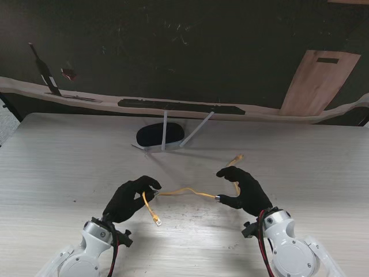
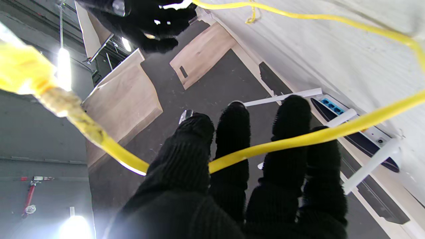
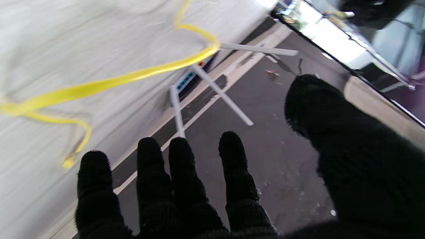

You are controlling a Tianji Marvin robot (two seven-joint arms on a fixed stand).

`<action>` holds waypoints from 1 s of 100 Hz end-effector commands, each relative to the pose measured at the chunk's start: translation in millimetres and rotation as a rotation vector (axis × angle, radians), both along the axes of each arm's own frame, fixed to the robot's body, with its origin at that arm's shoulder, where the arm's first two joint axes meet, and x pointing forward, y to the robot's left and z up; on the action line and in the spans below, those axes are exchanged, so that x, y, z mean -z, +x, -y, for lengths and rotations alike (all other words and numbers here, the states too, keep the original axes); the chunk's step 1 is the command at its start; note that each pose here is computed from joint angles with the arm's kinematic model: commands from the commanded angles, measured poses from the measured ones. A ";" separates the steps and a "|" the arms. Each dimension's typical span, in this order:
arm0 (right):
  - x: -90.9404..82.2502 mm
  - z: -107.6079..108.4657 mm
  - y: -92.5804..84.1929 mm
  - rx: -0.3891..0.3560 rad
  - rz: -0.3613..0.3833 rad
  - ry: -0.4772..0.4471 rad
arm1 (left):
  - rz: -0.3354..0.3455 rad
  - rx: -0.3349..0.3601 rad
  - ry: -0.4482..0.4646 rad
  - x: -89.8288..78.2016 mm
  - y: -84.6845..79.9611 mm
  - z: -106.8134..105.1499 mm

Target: Untangle the Ethernet cable and plug it into the router

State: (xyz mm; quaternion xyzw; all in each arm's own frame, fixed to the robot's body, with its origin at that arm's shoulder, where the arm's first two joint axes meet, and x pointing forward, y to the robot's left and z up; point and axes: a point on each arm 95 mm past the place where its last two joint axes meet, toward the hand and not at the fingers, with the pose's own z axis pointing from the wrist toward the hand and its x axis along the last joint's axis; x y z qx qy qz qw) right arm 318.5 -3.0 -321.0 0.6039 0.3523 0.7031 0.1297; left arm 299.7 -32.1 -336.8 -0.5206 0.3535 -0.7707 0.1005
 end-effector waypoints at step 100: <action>6.0 -90.0 -16.1 -0.178 -0.080 0.089 | -0.153 -0.098 -0.110 -0.4 4.4 36.0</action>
